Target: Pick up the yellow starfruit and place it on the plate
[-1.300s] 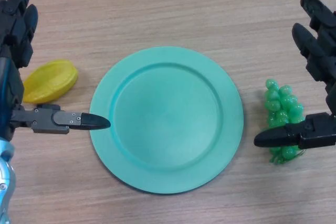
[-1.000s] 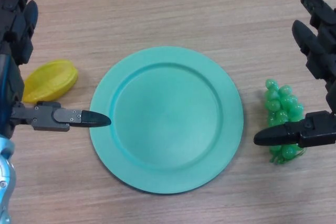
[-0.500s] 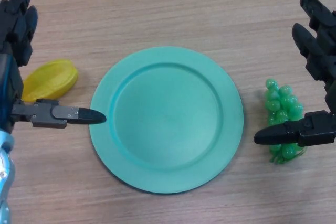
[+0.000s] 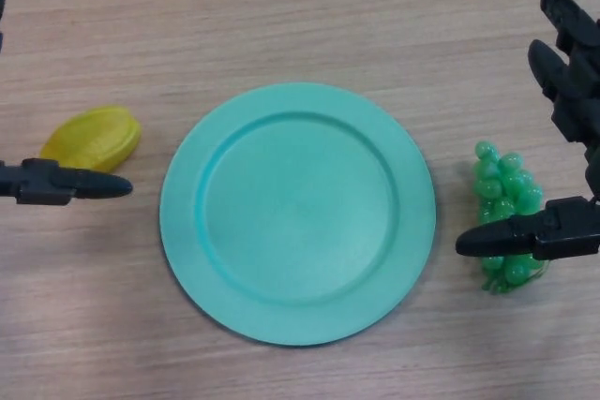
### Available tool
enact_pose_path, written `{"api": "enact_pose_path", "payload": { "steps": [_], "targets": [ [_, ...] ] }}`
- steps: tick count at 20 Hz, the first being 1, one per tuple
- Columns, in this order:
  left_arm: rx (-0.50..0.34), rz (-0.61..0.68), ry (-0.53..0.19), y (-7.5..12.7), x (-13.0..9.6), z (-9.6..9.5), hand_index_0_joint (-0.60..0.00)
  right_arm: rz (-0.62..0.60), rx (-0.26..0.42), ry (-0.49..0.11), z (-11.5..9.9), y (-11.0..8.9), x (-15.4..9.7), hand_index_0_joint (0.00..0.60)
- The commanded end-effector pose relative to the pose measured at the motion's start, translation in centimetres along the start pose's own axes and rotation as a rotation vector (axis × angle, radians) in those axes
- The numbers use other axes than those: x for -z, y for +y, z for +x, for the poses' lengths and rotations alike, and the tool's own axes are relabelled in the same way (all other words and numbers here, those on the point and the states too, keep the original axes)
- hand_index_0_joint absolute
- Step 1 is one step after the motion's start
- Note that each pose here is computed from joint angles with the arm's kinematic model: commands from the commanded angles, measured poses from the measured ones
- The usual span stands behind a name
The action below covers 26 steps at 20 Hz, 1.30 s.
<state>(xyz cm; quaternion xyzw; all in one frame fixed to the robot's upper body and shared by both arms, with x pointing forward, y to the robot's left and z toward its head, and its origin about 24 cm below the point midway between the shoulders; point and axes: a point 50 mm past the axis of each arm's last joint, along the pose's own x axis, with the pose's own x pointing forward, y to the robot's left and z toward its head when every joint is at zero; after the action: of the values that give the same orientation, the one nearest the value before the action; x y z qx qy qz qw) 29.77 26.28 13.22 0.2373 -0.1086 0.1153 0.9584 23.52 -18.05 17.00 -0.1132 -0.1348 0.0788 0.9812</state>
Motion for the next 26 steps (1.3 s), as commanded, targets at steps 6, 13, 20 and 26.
{"api": "enact_pose_path", "payload": {
  "steps": [6, 13, 20, 26],
  "targets": [
    [-0.110, 0.109, -0.120, 2.0, -0.8, 1.7, 0.000, -0.064, 0.061, -0.221, -0.7, -1.0, -3.3, 0.000],
    [-0.079, 0.192, -0.108, 0.8, 1.1, 2.0, 0.000, -0.057, 0.068, -0.219, -1.1, -1.3, -3.7, 0.000],
    [-0.004, 0.248, -0.117, -0.1, 2.1, 1.7, -0.583, -0.066, 0.067, -0.227, -1.1, -1.3, -3.9, 0.000],
    [-0.047, 0.306, -0.154, 0.7, 2.0, 1.2, -0.600, -0.045, 0.046, -0.227, -1.1, -1.0, -4.2, 0.000]
  ]
}}
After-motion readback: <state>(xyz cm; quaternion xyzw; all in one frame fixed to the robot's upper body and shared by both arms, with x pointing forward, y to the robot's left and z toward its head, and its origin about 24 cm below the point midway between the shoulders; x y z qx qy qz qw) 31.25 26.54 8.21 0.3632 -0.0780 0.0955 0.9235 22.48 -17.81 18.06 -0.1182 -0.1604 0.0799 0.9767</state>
